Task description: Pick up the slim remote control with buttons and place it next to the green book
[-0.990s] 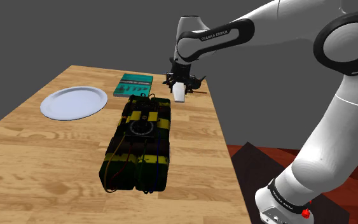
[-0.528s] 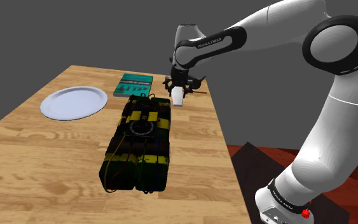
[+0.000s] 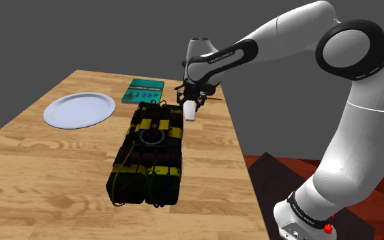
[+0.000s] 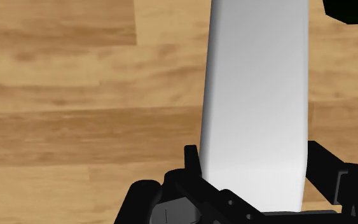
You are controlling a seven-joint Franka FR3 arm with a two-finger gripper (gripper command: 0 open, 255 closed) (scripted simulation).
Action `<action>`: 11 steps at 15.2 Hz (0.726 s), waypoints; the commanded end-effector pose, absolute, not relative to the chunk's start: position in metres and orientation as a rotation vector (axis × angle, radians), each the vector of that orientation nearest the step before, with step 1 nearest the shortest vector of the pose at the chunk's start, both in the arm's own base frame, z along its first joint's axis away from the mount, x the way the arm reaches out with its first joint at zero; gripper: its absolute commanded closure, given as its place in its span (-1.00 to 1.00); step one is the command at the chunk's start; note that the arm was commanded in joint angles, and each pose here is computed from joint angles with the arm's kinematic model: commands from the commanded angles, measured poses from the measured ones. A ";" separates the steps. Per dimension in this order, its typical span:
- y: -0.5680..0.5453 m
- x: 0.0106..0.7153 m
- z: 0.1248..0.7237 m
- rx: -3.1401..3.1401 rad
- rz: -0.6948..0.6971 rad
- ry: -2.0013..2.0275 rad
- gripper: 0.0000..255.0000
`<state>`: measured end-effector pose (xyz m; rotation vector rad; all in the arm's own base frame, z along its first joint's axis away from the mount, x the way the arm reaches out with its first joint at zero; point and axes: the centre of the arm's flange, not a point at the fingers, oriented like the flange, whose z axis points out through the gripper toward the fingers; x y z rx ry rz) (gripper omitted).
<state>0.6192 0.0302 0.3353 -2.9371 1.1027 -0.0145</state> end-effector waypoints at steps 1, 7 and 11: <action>0.030 0.620 0.331 -2.937 -0.016 1.102 1.00; 0.030 0.620 0.331 -2.937 -0.016 1.102 1.00; 0.030 0.620 0.331 -2.937 -0.016 1.102 -1.00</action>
